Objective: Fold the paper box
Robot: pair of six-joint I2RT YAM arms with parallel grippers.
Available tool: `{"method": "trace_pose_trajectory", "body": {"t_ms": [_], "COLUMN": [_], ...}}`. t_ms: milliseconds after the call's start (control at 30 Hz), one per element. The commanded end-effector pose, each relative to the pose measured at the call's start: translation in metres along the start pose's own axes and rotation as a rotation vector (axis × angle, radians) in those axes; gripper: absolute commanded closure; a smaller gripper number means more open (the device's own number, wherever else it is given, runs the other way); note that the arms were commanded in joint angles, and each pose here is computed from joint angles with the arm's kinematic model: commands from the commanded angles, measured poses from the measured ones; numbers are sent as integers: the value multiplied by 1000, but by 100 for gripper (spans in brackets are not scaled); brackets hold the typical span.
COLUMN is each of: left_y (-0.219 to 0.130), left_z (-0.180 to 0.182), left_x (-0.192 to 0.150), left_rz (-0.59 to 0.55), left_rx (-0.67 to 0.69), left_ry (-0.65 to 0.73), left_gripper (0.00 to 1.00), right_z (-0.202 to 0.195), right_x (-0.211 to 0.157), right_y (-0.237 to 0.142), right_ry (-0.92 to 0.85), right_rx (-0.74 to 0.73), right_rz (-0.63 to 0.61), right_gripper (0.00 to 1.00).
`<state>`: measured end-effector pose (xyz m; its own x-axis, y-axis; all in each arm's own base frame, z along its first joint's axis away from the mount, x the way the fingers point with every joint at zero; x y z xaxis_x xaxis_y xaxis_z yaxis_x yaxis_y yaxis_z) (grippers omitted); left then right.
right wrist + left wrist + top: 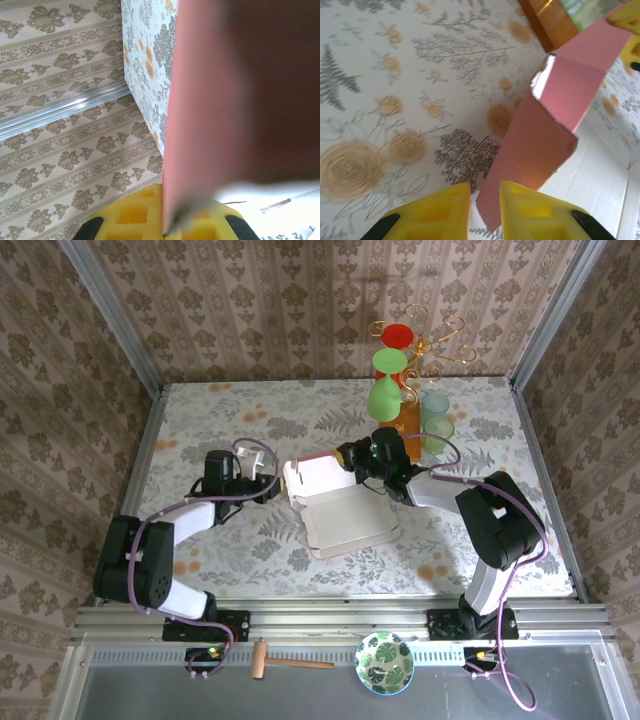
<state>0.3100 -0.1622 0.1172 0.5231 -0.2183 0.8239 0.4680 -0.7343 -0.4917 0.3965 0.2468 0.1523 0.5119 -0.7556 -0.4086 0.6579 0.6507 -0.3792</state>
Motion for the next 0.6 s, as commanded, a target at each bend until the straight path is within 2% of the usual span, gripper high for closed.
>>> {"method": "trace_pose_trajectory", "body": {"t_ms": [0, 567], "left_y": [9, 29], "left_z": [-16, -34], "left_x": [7, 12], "left_rz": [-53, -81], "left_rx": [-96, -114], "left_ry": [121, 176], "left_gripper": [77, 74], "right_z": [-13, -7], "right_x": [5, 4], "right_y": [0, 4], "right_ry": [-14, -20], "right_rx": [-50, -10], "right_rz": [0, 49], "right_gripper": [100, 100]}}
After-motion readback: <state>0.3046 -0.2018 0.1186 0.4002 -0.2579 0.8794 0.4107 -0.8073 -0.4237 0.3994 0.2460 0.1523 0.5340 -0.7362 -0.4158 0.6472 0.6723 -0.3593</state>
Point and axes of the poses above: each hand's point on the last joint's axis, 136 mm out from that joint toward the fingers, its own y axis out along the fingers, its own z axis along the line the jaws close on, x = y × z, the point moved 4 cm from there along -y, back along the fingers, and after that the axes turned 15 degrees about y, right-handed, at the moved point
